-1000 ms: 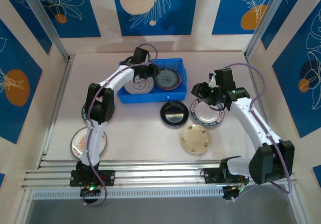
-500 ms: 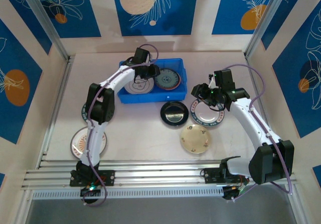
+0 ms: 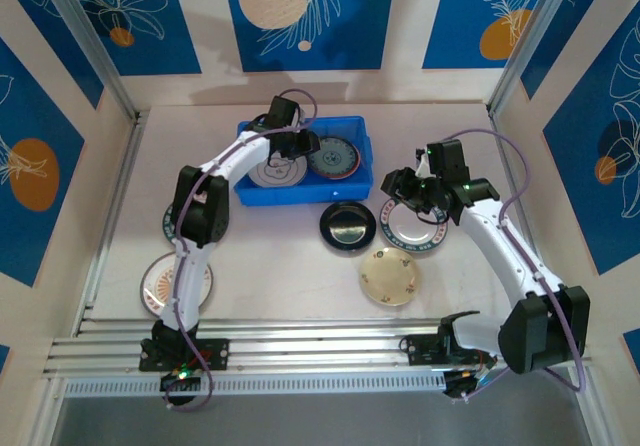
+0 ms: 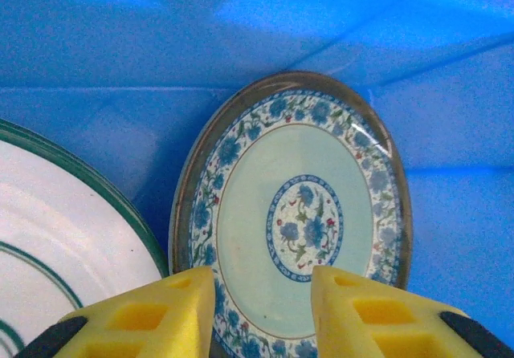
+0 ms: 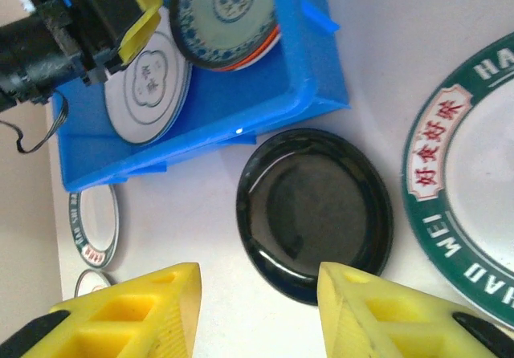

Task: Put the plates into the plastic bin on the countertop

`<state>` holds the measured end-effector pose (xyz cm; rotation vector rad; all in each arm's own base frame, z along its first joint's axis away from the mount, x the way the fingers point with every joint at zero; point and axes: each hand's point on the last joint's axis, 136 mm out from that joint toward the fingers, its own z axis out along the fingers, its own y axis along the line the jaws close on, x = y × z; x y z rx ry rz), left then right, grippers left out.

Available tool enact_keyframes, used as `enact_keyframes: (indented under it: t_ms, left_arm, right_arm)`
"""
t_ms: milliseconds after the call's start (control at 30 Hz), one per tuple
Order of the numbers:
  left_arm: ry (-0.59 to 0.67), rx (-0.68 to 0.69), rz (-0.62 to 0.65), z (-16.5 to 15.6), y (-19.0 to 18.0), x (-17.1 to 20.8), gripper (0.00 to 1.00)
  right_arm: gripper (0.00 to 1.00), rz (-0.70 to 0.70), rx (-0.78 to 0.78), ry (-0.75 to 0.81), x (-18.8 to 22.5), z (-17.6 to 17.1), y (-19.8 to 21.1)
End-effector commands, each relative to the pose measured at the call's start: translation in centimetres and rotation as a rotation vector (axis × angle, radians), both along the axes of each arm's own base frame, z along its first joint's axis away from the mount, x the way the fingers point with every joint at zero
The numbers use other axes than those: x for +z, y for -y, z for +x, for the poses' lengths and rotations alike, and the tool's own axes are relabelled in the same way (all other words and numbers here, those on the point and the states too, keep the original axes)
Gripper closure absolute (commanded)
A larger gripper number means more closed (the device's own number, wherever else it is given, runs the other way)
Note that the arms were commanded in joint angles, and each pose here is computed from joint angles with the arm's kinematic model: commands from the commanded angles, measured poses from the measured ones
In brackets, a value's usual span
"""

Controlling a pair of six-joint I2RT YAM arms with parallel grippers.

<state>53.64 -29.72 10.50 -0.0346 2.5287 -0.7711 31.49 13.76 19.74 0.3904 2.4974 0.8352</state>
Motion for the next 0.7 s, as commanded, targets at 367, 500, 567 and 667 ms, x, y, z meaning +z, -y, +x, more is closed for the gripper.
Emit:
enact_keyframes:
  t_ms: [367,500,567,667]
  left_arm:
    - [0.277,0.075,-0.162,-11.4,-7.1,18.0,0.49]
    - [0.295,0.108,-0.158,-15.3,-10.0,19.6,0.47]
    - [0.290,0.114,-0.150,-16.9,-11.0,20.0,0.46]
    - [0.281,0.127,-0.133,-19.5,-12.6,20.0,0.46]
  right_arm:
    - [0.61,0.099,0.342,0.071,2.4,-4.0,-11.8]
    - [0.64,0.124,0.438,0.046,1.7,-5.1,-14.9]
    - [0.66,0.135,0.493,0.018,1.3,-5.7,-16.6]
    - [0.67,0.149,0.576,-0.004,0.7,-6.5,-19.2]
